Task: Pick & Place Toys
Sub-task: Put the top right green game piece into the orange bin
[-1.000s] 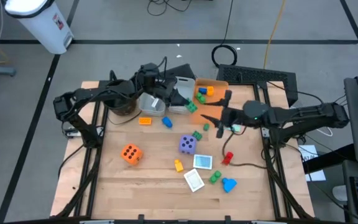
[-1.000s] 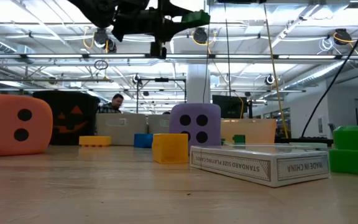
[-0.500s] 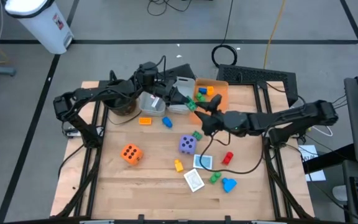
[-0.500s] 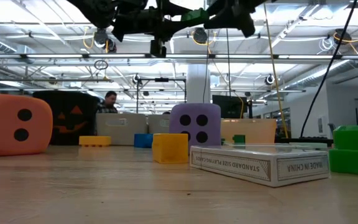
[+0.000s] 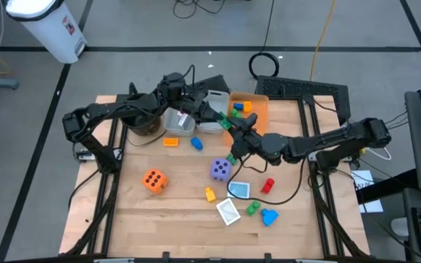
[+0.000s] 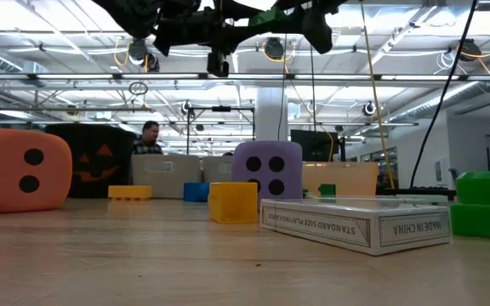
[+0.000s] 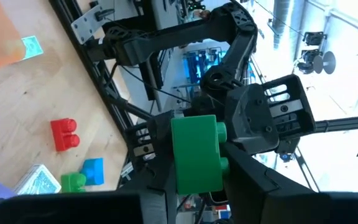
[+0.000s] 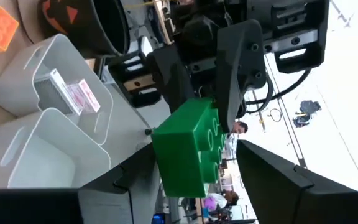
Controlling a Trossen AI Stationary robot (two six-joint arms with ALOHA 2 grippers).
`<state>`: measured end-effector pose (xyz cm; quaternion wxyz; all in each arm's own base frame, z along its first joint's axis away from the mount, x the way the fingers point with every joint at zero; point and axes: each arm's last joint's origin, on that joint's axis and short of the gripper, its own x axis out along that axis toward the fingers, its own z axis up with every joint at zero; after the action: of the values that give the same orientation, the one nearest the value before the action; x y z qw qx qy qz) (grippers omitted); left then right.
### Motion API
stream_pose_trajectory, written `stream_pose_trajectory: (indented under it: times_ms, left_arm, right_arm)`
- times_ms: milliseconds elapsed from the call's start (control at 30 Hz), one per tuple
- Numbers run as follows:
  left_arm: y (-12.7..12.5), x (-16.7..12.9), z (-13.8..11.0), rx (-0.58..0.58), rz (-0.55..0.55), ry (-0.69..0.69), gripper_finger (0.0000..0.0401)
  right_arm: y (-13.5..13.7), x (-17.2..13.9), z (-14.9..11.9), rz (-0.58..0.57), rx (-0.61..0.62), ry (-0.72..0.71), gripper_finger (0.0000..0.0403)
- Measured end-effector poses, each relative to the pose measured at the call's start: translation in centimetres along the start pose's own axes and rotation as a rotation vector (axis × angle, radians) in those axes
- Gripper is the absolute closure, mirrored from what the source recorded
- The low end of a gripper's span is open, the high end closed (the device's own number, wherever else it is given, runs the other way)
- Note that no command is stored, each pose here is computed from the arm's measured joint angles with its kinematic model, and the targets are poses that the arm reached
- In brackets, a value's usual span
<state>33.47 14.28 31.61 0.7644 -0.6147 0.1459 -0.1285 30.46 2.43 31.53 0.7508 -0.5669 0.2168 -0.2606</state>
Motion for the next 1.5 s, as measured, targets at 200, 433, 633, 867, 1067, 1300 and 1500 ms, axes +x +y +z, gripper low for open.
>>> stream_pose_trajectory:
  times_ms: [200, 433, 633, 867, 1067, 1300, 1500]
  left_arm:
    - [0.0, -0.1, 0.1, -0.001, 0.002, -0.008, 0.0289]
    - [0.0, -0.1, 0.1, 0.003, -0.001, -0.008, 0.0291]
    - [0.0, -0.1, 0.1, -0.009, 0.000, -0.012, 0.0305]
    - [-0.5, -0.1, 0.3, 0.067, -0.023, -0.063, 0.0231]
    - [-0.6, -0.3, 0.7, 0.115, -0.031, -0.101, 0.0171]
    - [-1.9, -2.1, 2.4, 0.286, -0.143, -0.209, 0.0145]
    - [-3.0, -5.3, 4.3, 0.382, -0.243, -0.302, 0.0153]
  right_arm:
    - [0.1, -0.3, 0.3, 0.001, -0.012, -0.013, 0.0205]
    - [0.1, -0.5, 0.4, 0.002, -0.026, -0.021, 0.0257]
    - [0.1, -0.5, 0.5, -0.004, -0.032, -0.017, 0.0309]
    - [-0.3, -0.5, 0.6, -0.026, 0.015, -0.031, 0.0308]
    - [-0.4, -1.2, 1.1, -0.044, 0.025, -0.035, 0.0311]
    - [-0.6, -1.7, 1.1, -0.066, 0.042, 0.047, 0.0311]
    - [-2.6, -2.5, 0.0, -0.100, 0.165, 0.071, 0.0311]
